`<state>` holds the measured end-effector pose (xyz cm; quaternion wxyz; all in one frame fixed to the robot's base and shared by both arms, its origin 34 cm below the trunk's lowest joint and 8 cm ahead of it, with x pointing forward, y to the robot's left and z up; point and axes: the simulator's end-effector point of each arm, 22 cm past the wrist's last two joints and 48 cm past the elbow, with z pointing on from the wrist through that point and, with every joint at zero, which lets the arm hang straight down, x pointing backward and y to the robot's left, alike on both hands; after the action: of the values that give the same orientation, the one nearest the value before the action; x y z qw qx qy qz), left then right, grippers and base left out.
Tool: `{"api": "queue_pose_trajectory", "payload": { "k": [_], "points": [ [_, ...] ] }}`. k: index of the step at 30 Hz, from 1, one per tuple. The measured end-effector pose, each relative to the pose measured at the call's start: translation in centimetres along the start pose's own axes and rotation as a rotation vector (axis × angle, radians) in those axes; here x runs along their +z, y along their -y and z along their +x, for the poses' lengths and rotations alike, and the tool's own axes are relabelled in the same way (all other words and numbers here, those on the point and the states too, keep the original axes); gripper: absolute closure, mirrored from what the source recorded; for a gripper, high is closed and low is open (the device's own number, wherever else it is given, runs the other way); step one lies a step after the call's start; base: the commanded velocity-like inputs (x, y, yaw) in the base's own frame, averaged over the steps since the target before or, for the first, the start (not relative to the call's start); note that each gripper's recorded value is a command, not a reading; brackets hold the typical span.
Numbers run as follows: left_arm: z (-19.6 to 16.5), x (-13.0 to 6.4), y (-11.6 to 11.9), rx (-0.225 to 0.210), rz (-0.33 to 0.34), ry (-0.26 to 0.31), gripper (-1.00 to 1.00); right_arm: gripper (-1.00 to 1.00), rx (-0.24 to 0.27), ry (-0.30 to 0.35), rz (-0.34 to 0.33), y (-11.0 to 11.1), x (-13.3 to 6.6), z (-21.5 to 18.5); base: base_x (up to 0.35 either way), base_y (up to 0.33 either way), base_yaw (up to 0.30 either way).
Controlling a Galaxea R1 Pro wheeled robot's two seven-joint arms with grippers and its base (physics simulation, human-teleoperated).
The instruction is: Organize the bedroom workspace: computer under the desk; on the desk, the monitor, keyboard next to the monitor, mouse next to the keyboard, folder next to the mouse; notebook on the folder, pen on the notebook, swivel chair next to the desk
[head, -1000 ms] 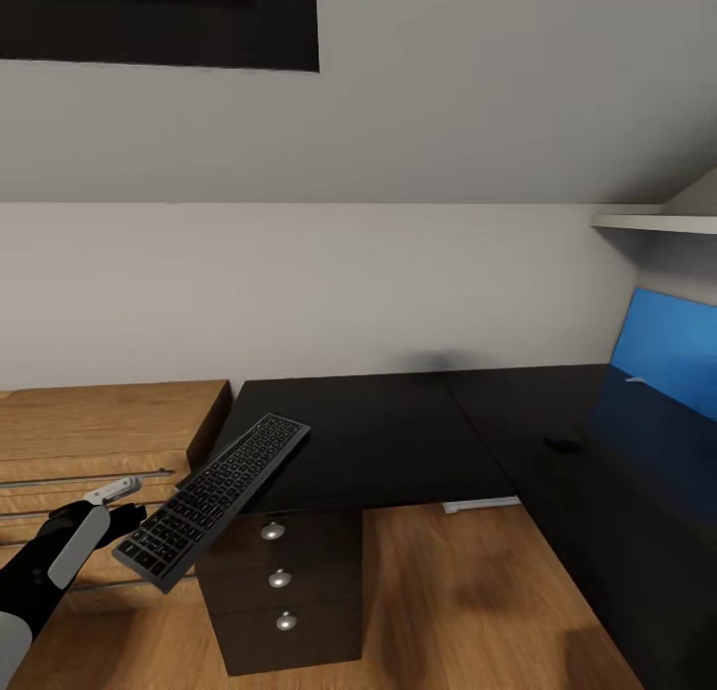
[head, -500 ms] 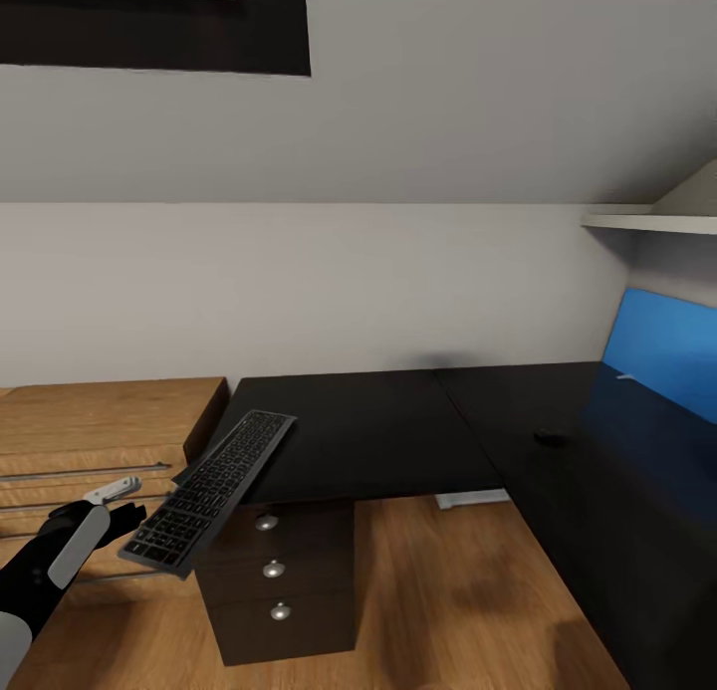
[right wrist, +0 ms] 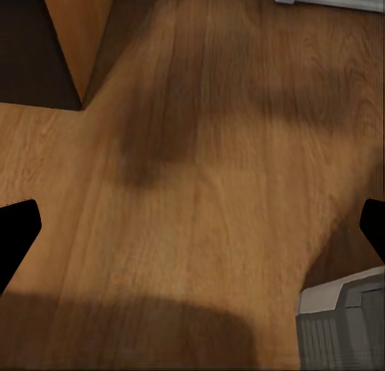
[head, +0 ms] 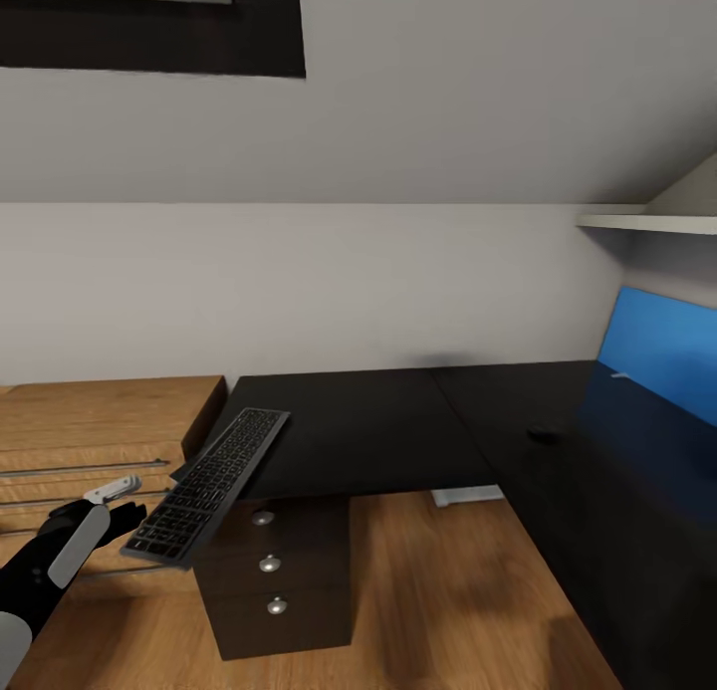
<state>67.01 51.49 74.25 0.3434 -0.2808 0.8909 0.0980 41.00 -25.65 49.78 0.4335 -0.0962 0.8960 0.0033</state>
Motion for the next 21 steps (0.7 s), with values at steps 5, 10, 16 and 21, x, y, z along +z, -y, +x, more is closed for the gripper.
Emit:
{"api": "queue_pose_trajectory", "payload": {
  "k": [5,10,16,21],
  "points": [
    [-0.02,-0.02,-0.01,0.0,0.0,0.0,-1.0,-1.0,0.0,0.0,0.0,-0.01,-0.01,0.0,-0.036,-0.038,0.0],
    [0.0,-0.02,0.02,0.001,0.0,0.0,-1.0,-1.0,0.0,0.0,0.0,-0.01,-0.01,0.0,-0.007,-0.008,0.0],
    [0.05,-0.02,0.11,0.002,0.001,-0.001,-1.0,-1.0,0.0,0.0,0.0,0.0,-0.01,0.0,-0.007,-0.007,0.0],
    [0.07,0.0,0.13,0.002,0.002,-0.001,-1.0,-1.0,0.0,0.0,0.0,0.0,0.0,0.0,-0.101,-0.118,0.0]
  ]
}}
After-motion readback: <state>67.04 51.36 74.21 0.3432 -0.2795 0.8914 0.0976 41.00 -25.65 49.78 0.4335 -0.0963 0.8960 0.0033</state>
